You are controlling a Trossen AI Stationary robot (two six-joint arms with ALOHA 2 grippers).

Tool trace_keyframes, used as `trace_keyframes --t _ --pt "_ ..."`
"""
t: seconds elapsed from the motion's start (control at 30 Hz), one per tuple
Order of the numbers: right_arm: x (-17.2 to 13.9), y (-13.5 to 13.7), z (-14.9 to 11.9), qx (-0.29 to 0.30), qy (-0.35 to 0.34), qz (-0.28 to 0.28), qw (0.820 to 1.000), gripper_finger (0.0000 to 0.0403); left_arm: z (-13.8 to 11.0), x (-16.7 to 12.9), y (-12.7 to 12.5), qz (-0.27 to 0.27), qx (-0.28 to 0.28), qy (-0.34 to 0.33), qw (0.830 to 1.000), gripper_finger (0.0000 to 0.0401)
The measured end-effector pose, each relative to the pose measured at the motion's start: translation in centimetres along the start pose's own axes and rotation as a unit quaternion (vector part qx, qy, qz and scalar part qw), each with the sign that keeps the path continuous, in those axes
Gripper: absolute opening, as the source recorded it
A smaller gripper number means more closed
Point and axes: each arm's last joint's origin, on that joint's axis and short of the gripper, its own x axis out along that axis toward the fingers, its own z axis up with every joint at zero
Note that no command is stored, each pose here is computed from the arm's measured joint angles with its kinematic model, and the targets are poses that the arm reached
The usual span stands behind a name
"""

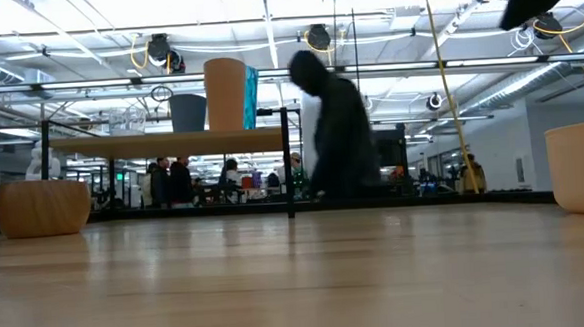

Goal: Stack small to large cups/mugs on shelf
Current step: Put the orange mug on the shelf

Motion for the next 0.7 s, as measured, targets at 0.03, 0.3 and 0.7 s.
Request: trace_keyframes --t 0.03,0.3,0.7 --pt "-0.4 0.0 0.1 0.002 0.02 -0.001 1.0 0.0391 -0.3 0.6 -0.8 -0.002 -0.003 -0.005 1.0 0.0076" --pt "-1.5 -0.6 -0.8 0.023 0.17 -0.028 0.985 0.0391 -4.4 5.5 -5.9 0.002 -0.05 -0.043 0.998 0.0076" --pt "-2.7 -0.7 -2.8 0.067 0.256 -0.069 0.962 0.0391 -8.2 9.5 -8.9 -0.035 -0.139 -0.166 0.976 0.0076"
